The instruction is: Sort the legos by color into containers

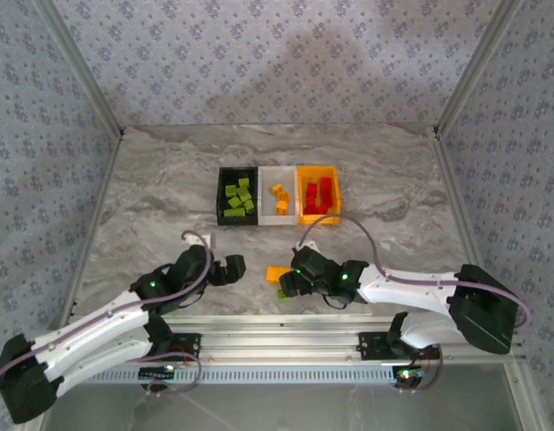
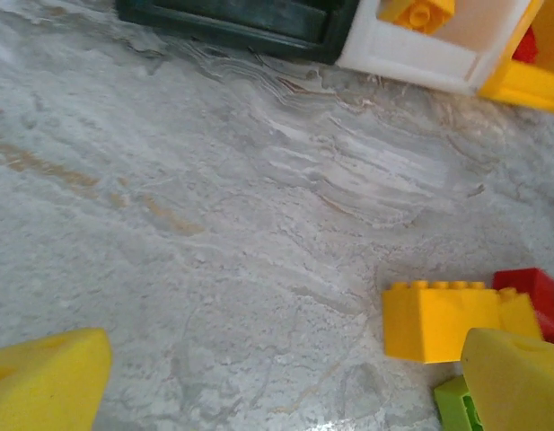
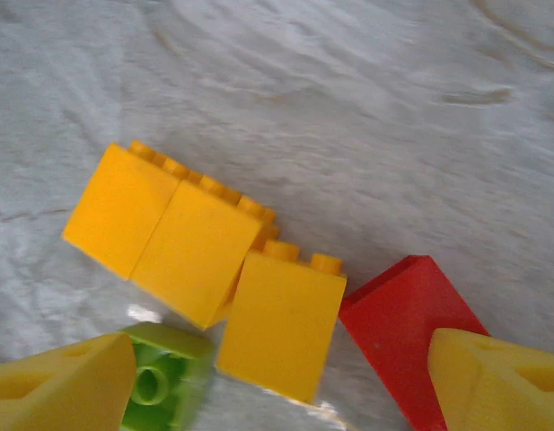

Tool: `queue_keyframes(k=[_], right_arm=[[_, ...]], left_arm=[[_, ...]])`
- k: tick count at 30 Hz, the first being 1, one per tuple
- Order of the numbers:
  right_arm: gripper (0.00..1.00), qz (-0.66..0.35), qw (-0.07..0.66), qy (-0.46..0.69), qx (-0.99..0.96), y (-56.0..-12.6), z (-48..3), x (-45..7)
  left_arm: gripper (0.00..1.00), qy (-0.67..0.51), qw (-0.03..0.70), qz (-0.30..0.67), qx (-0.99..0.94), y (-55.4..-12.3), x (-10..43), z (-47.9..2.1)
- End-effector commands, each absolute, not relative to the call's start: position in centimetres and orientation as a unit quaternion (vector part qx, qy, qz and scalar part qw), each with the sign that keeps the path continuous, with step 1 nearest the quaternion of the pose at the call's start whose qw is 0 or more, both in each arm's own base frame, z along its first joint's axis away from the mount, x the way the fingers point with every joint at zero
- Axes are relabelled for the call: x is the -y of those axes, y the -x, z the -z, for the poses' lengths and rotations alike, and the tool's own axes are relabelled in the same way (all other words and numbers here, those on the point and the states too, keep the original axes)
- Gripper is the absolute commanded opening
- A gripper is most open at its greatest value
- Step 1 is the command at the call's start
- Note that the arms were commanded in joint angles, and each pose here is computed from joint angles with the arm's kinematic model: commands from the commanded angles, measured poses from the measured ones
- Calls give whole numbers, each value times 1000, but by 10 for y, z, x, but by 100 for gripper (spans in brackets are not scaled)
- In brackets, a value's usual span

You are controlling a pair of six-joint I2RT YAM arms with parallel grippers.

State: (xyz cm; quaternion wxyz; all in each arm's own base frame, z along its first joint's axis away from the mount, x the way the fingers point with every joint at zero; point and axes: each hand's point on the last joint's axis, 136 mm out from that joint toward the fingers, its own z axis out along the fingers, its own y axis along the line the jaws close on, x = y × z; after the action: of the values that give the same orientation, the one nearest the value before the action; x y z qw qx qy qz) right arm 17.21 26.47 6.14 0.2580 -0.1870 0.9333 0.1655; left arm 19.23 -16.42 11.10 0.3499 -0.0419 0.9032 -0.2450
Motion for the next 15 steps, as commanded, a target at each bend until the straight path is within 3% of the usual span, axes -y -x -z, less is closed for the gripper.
queue_keyframes(k=[1,7,15], right_arm=[[85,-166,248,206,-932,-159,-62,-279],[83,-130,278,237,-922,-146,-74,-279],[78,-103,220,258,-935,-131,-53,-282]], left_arm=[[100,92,375,259,-885,-190,146,-126],[100,113,395,274,-870,-180,127,-134],[100,115,396,275,-868,-179,125,-134]])
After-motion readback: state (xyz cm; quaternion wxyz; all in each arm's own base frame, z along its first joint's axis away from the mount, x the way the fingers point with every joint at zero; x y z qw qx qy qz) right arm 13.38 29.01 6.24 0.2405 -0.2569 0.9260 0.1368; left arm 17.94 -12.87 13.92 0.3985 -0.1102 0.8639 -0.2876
